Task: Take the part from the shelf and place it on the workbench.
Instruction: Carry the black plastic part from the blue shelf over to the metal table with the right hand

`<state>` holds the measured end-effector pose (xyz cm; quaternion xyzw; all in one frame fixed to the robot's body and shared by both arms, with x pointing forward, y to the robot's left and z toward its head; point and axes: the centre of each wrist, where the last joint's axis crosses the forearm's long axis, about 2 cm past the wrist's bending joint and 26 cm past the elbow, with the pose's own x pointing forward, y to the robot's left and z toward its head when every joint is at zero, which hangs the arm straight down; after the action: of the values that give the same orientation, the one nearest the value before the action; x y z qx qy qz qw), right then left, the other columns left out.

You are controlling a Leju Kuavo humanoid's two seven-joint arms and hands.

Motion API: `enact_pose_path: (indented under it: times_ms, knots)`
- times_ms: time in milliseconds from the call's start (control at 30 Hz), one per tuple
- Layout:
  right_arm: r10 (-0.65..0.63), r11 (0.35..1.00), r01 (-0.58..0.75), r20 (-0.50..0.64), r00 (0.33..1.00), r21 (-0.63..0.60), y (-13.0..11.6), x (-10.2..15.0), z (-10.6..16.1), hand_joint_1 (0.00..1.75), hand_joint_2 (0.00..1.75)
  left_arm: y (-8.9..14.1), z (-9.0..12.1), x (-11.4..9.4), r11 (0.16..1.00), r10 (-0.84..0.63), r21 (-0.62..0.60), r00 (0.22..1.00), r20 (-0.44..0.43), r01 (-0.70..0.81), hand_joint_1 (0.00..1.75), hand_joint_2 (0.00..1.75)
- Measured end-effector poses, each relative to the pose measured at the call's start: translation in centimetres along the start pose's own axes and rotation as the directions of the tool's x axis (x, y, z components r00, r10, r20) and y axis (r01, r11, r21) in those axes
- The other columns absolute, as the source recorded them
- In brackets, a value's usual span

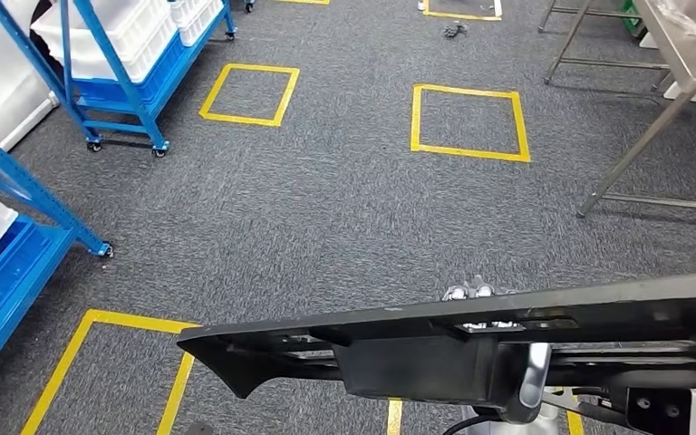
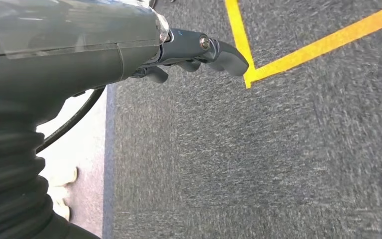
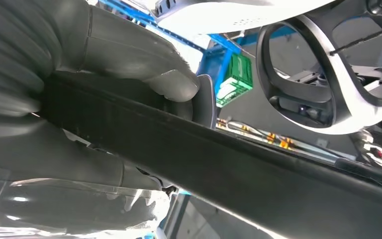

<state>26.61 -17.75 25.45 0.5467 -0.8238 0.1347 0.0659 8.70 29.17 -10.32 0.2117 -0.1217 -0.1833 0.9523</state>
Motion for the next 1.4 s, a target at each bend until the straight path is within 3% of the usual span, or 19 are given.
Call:
enact_pose_path:
  times_ms: [933, 1167, 1400]
  knots:
    - [-0.034, 0.999, 0.033, -0.019, 0.999, -0.030, 0.5, 0.1, 1.8, 1.75, 1.75, -0.5, 0.2, -1.1, 1.000, -0.003, 0.000, 1.000, 0.006, 0.003, 0.00, 1.75]
    - [-0.033, 0.999, 0.033, -0.016, 0.999, -0.016, 0.4, 0.3, 1.6, 1.75, 1.75, -0.5, 0.1, -0.2, 0.991, 0.015, -0.133, 1.000, -0.011, -0.016, 0.00, 1.75]
    - [-0.030, 1.000, 0.030, -0.033, 0.999, 0.001, 0.3, 0.7, 2.1, 1.75, 1.75, -0.2, 0.0, 0.6, 0.984, 0.032, -0.173, 0.999, -0.013, -0.034, 0.00, 1.75]
